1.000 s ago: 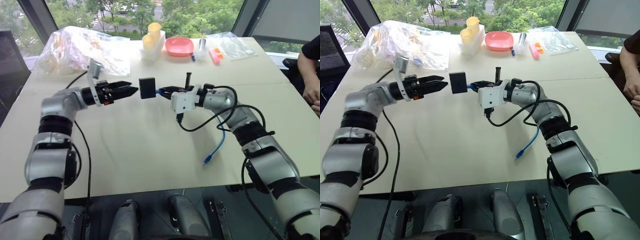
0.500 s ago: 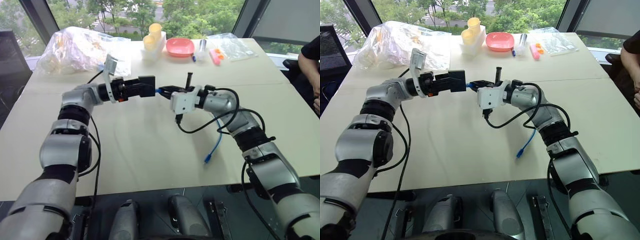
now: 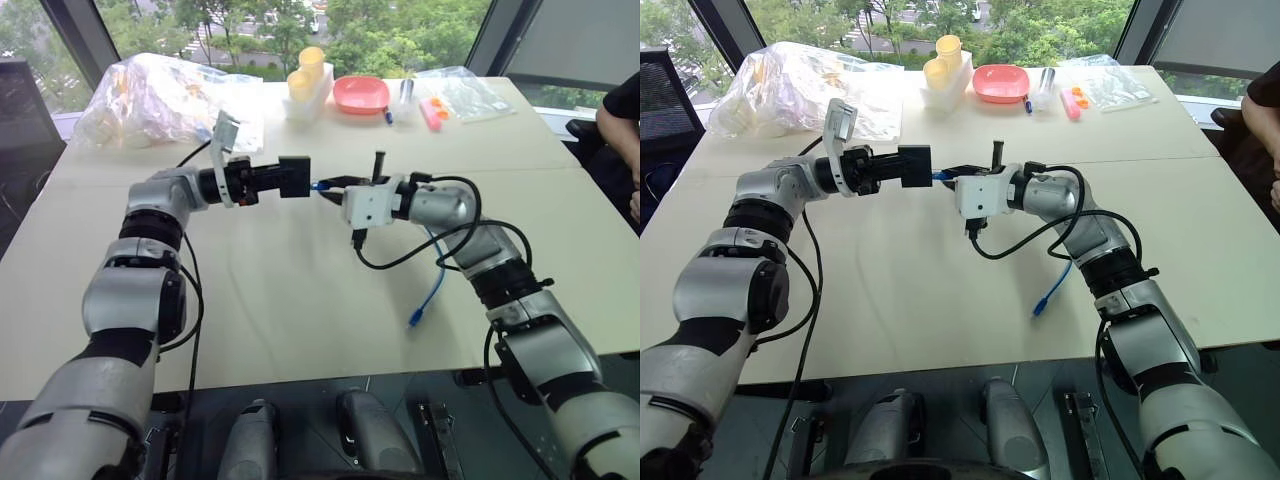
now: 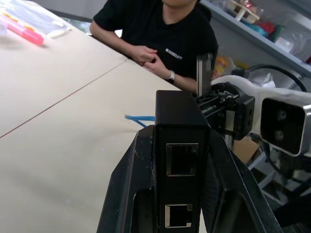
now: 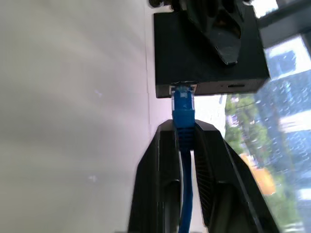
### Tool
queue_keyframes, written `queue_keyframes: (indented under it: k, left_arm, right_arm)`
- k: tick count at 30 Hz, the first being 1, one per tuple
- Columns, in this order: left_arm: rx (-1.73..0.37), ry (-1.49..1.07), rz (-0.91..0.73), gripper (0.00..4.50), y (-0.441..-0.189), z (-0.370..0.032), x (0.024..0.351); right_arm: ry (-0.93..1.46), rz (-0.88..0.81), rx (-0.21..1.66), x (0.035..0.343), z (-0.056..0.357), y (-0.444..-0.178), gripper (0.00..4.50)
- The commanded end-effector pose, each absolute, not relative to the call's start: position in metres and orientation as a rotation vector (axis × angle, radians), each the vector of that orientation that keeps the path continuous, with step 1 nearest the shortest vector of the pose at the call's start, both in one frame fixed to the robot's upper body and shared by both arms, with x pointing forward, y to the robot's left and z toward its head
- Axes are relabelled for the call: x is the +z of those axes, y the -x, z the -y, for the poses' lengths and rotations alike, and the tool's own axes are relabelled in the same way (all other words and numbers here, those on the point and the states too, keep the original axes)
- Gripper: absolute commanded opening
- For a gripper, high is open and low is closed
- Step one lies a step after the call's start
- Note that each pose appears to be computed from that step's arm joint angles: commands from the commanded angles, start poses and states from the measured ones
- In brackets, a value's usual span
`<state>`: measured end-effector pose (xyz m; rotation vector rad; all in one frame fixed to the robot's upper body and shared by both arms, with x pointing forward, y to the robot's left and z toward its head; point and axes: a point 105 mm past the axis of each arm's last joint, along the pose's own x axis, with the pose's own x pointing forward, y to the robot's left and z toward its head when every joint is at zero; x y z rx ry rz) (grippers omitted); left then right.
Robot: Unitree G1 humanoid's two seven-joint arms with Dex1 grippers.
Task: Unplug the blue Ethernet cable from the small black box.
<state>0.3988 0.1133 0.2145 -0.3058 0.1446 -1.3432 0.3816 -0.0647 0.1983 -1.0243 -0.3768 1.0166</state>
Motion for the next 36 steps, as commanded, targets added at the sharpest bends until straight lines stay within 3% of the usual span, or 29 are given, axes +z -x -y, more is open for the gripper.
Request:
queue_keyframes:
  k: [1,2,4,7,14,22,36]
  left_arm:
    - [-1.411,0.29,-0.104,0.53,-0.391,-0.122,0.231]
    - [-1.426,0.285,-0.106,0.53,-0.389,-0.123,0.231]
    - [-1.477,0.316,-0.081,0.53,-0.382,-0.123,0.239]
    - [-1.527,0.341,-0.053,0.53,-0.374,-0.122,0.25]
    - [-1.576,0.35,-0.014,0.53,-0.367,-0.118,0.265]
    - [-1.602,0.307,-0.021,0.53,-0.364,-0.111,0.266]
    - [-1.609,0.29,-0.03,0.53,-0.365,-0.105,0.26]
  right_arm:
    - [0.817,0.286,0.961,0.219,0.099,-0.39,2.75]
    - [0.752,0.241,0.954,0.219,0.105,-0.393,3.25]
    - [0.36,0.095,1.022,0.226,0.116,-0.39,4.2]
    - [0.002,-0.003,1.171,0.239,0.114,-0.373,4.2]
    - [-0.261,-0.016,1.326,0.257,0.087,-0.352,4.2]
    - [-0.278,-0.042,1.397,0.256,0.068,-0.341,4.2]
    - [-0.214,-0.029,1.303,0.251,0.054,-0.36,4.2]
